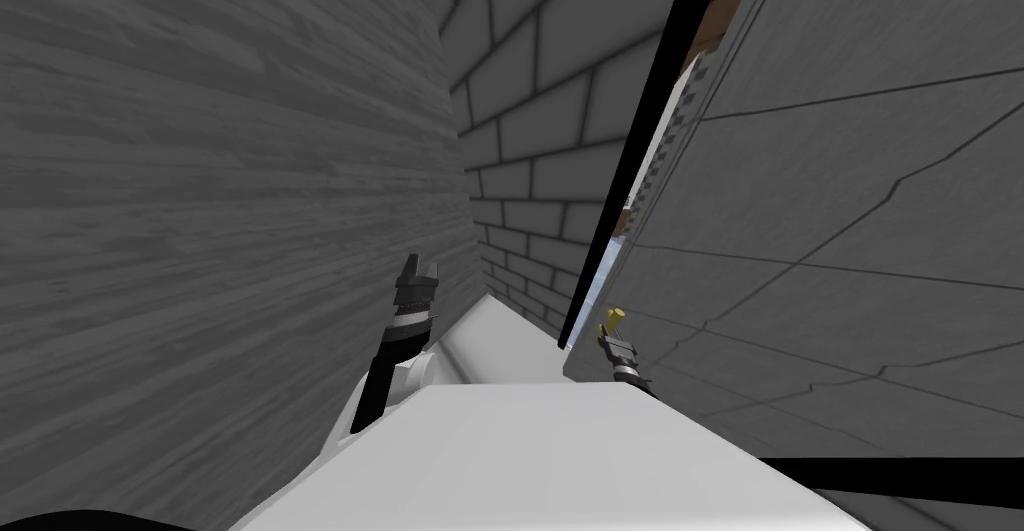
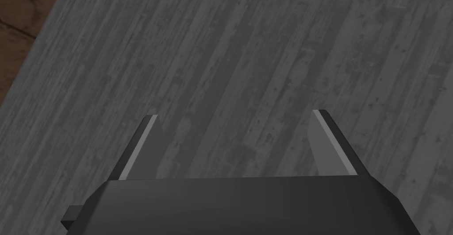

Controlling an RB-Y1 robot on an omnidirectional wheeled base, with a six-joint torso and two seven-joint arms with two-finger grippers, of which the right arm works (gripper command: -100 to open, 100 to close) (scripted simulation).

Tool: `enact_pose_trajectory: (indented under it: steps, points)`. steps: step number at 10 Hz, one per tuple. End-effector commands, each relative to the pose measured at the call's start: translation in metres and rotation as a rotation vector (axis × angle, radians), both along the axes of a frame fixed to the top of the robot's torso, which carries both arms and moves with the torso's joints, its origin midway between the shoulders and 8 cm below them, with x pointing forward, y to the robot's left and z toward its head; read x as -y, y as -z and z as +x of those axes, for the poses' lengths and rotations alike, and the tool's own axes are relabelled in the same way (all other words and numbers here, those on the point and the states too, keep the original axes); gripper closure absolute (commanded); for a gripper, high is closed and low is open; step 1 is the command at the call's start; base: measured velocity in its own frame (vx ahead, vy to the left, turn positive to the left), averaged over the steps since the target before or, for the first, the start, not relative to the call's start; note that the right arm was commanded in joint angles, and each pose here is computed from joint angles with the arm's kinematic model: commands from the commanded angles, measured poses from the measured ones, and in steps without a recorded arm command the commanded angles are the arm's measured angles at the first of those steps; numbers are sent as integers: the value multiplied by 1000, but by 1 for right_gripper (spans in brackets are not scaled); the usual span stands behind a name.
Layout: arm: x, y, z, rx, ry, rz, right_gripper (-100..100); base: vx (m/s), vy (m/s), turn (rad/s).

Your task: Pull the door open

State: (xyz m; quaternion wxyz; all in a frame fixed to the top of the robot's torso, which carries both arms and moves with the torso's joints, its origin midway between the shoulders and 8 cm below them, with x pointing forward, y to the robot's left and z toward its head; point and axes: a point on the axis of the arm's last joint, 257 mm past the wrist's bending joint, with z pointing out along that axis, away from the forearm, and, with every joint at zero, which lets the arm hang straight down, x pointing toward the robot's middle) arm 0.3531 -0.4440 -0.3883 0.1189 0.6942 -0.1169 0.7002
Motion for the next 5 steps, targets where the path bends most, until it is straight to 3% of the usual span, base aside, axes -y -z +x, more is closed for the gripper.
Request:
enact_pose_trajectory:
  steps: [1, 3, 5]
  points:
    - [-9, 3, -3, -6, -30, 2, 100, -255, -13, 54]
    - [-23, 3, -5, -7, -79, 3, 100, -253, -35, 76]
    - [-24, 2, -5, -5, -82, 2, 100, -162, -10, 38]
